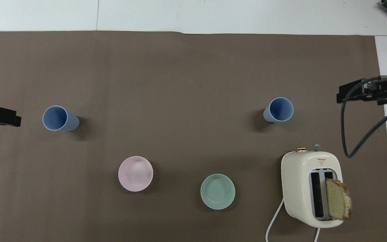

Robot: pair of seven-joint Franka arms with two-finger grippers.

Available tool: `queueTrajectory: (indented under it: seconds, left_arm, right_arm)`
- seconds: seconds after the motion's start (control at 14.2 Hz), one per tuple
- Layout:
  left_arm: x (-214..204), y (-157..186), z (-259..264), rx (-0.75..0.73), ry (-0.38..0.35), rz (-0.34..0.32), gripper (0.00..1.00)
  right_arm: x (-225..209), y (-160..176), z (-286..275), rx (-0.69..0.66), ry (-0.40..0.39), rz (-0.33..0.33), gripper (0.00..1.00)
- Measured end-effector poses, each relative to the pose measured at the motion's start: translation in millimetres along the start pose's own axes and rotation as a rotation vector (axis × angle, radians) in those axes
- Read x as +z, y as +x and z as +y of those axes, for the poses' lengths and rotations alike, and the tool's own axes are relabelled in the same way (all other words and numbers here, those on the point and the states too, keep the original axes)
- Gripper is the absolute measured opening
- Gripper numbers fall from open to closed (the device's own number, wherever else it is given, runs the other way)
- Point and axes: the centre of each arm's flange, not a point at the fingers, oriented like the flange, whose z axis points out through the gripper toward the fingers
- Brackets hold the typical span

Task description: Stack blue cups with both arms

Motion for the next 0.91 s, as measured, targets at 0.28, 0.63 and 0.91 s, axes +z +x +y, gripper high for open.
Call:
queueTrajectory:
  seconds: [0.28,0.63,0.91]
  left_arm:
    - [8.0,0.7,-9.7,-0.018,-0.001,-0.011,1.00]
    - [54.6,16.5,-37.4,-0.068,-0.001,0.008,1.00]
    - [117.5,34.0,-57.0,-0.099,-0.002,0.022,1.00]
  right_arm:
    - [0.0,0.0,0.0,0.000,0.000,0.000,1.00]
    - [0.0,0.0,0.0,0.000,0.000,0.000,1.00]
    - [0.0,0.0,0.0,0.000,0.000,0.000,1.00]
